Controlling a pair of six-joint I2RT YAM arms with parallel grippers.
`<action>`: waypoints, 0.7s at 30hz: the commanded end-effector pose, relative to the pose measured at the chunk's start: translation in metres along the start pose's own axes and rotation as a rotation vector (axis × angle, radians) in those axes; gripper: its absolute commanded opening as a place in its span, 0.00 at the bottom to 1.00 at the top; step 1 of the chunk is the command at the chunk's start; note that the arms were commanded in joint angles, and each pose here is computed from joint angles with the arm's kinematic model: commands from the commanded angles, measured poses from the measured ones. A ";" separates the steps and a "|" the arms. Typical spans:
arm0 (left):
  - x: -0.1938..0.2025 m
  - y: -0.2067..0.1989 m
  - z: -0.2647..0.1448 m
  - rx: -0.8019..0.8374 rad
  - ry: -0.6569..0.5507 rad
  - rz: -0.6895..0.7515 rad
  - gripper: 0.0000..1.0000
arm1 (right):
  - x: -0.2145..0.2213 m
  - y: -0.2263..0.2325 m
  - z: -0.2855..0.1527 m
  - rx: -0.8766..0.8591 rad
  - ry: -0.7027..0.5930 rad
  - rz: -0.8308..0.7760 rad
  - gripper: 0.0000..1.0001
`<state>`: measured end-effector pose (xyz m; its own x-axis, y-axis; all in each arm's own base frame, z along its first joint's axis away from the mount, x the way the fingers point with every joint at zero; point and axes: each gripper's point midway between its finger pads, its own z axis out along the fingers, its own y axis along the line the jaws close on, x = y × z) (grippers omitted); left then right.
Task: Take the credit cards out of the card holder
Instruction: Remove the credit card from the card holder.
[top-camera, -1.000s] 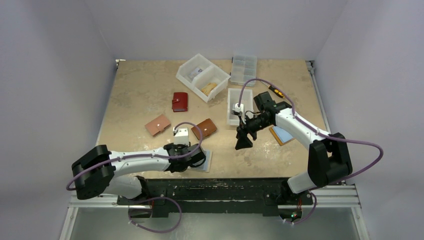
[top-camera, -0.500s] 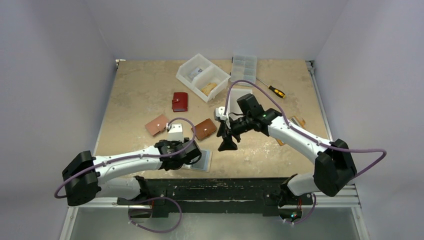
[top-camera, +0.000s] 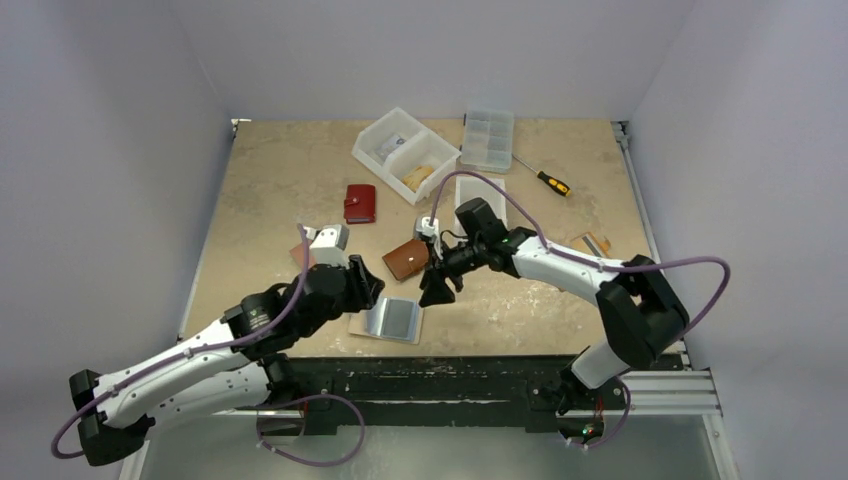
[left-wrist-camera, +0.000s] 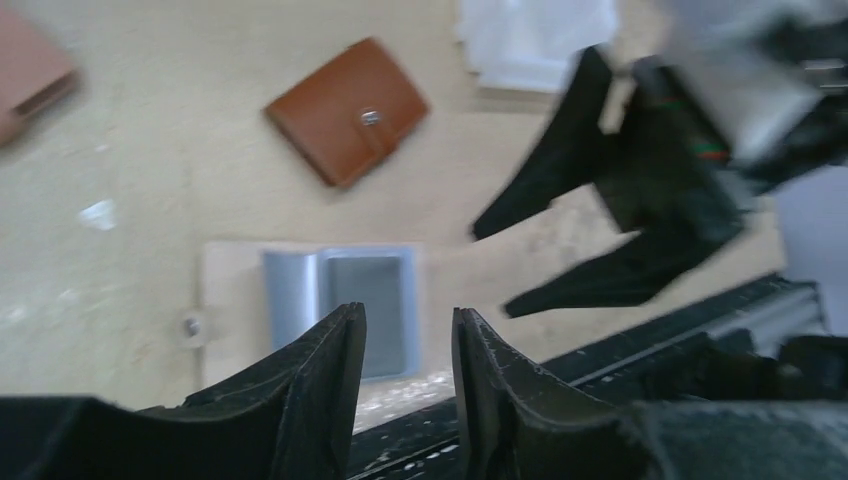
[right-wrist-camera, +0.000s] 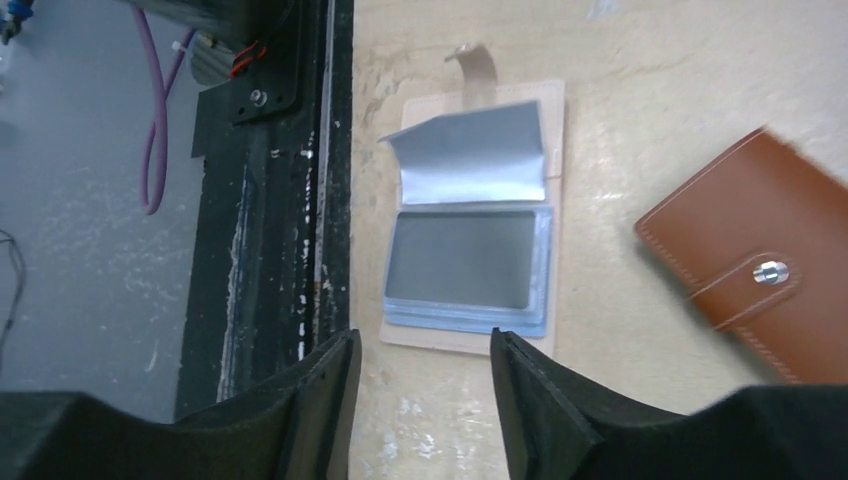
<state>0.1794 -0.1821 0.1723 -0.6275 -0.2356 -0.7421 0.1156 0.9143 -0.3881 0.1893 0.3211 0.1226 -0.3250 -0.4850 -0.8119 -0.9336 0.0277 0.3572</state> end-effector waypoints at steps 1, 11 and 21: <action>0.011 -0.058 0.005 0.302 0.044 0.082 0.37 | -0.012 -0.005 0.011 0.012 -0.011 0.045 0.53; 0.085 -0.003 0.066 0.001 0.226 0.148 0.38 | -0.004 -0.020 0.019 0.063 0.008 0.114 0.11; 0.119 0.008 0.084 -0.055 0.326 0.167 0.61 | -0.001 -0.034 0.017 0.107 0.040 0.112 0.06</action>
<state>0.1687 -0.2219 0.0424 -0.8062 0.0414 -0.5901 0.2082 0.9536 -0.2175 0.2046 0.3305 0.0912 -0.4580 -0.5235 -0.7185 -0.8831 0.1751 0.4353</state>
